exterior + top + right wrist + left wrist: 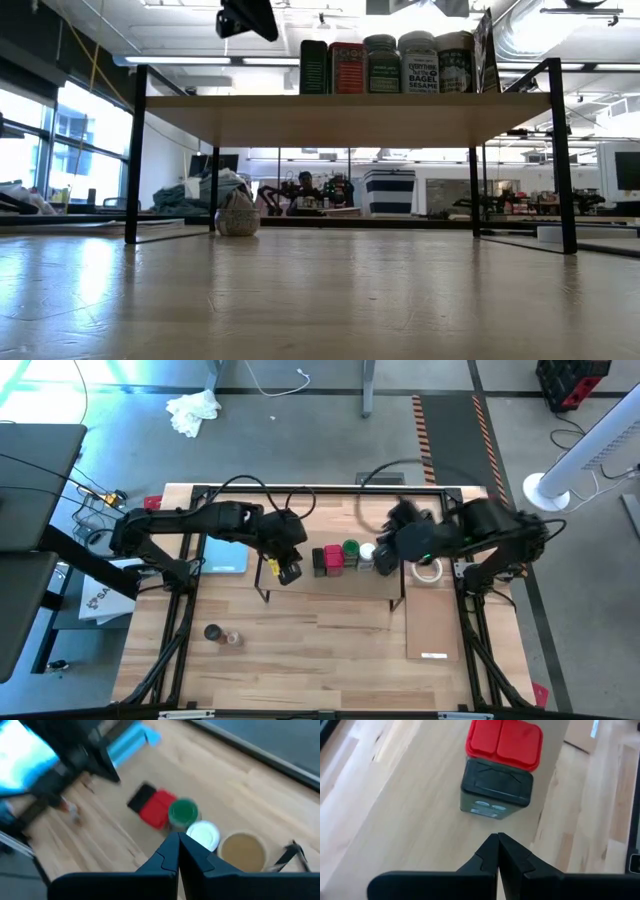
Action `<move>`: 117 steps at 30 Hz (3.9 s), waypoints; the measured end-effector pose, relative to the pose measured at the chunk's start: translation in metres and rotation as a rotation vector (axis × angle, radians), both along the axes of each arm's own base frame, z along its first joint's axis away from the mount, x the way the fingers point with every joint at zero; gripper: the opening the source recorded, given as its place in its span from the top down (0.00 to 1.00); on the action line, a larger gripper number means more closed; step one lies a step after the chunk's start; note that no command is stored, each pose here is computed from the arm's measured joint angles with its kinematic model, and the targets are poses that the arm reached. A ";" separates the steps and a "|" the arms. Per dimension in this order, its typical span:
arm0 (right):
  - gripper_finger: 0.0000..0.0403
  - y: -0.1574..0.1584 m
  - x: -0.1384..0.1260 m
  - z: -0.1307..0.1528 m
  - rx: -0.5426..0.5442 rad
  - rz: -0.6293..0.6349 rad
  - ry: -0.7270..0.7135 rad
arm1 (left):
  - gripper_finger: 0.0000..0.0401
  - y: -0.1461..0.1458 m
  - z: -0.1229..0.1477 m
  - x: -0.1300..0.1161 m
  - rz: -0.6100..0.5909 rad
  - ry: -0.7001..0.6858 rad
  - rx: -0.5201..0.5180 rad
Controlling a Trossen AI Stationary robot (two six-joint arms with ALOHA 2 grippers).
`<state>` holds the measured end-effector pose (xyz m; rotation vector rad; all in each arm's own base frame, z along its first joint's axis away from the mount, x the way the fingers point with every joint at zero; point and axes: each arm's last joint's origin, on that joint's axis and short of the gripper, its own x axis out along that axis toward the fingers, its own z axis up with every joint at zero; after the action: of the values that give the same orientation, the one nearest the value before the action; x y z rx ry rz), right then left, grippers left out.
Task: Shelf spices
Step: Put the black seasoning bottle on the shelf
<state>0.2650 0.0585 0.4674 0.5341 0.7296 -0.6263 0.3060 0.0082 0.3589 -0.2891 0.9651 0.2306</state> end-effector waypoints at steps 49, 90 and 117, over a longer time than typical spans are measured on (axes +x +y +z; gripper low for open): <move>1.00 -0.017 -0.033 0.024 -0.409 -0.003 -0.005 | 1.00 -0.018 0.066 -0.048 0.376 -0.437 0.057; 1.00 -0.045 -0.071 0.045 -0.560 -0.135 -0.031 | 1.00 -0.004 0.131 -0.184 0.087 -0.639 0.538; 1.00 -0.015 -0.040 -0.027 -0.148 -0.117 -0.092 | 1.00 -0.027 0.051 -0.149 0.215 -0.829 -0.060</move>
<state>0.2252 0.0433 0.4403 0.4684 0.5632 -0.7534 0.1567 -0.0191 0.4096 -0.4930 0.1193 0.2475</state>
